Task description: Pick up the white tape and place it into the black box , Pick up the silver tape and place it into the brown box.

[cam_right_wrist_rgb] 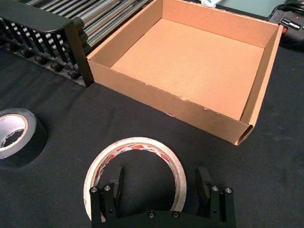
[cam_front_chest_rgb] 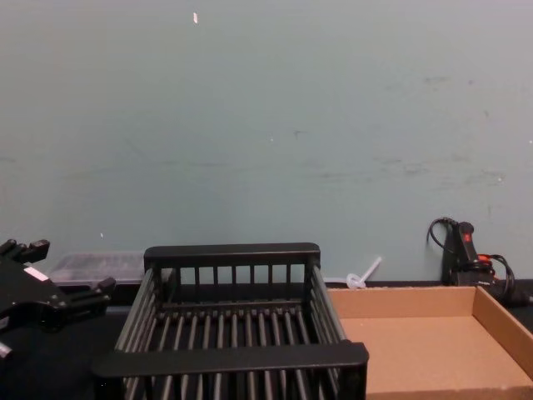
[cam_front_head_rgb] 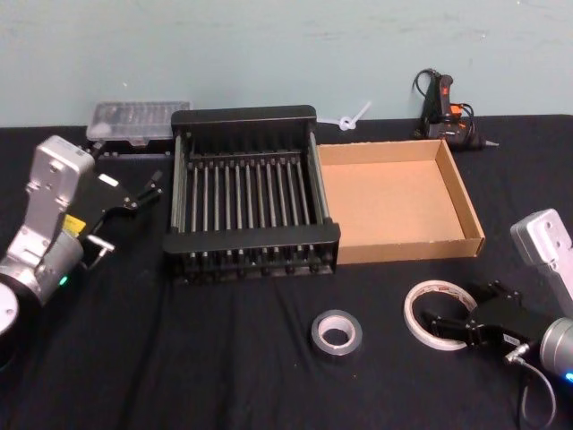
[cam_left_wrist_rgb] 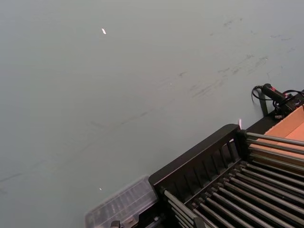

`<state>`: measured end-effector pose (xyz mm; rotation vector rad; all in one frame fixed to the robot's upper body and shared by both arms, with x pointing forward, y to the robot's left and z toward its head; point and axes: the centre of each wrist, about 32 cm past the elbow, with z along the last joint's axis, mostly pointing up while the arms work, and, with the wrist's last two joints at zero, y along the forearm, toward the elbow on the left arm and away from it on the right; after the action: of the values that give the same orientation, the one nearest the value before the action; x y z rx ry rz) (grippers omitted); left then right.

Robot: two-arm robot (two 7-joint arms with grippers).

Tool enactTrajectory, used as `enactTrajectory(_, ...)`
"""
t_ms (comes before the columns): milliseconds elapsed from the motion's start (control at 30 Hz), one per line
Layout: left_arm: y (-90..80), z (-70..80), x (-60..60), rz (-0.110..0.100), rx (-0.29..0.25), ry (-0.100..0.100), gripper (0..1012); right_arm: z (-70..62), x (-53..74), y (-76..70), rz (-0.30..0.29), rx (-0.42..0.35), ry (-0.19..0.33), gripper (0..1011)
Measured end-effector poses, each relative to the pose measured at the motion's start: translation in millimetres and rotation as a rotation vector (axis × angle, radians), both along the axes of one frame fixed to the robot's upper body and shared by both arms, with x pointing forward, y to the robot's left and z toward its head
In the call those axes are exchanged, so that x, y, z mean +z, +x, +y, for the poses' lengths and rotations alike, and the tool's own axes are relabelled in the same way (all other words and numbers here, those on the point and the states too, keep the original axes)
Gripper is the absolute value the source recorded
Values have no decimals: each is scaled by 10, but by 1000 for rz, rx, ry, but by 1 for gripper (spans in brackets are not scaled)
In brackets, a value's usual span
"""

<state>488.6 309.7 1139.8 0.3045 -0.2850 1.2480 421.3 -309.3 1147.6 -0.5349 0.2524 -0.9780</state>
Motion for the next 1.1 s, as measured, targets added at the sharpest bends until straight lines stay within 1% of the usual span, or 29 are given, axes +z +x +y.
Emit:
enactTrajectory(667,0,0,0,0,0,0,1002,-2,1,-1,-1,-2,-1,999)
enactTrajectory(700,0,0,0,0,0,0,1002,-2,2,0,-2,-2,-1,966)
enactTrajectory(767,0,0,0,0,0,0,1001,-2,2,-1,-2,-2,-1,942)
enactTrajectory(800,0,0,0,0,0,0,1001,-2,2,-1,-2,-2,-1,903)
enactTrajectory(933,0,0,0,0,0,0,1002,-1,3,-1,-2,-1,-1,800)
enactTrajectory(1000,0,0,0,0,0,0,1001,0,4,-1,-3,-1,-1,763)
enactTrajectory(1033,0,0,0,0,0,0,1002,0,4,-1,-3,-2,-1,708)
enactTrajectory(1100,0,0,0,0,0,0,1002,0,4,-1,-3,-2,-1,648)
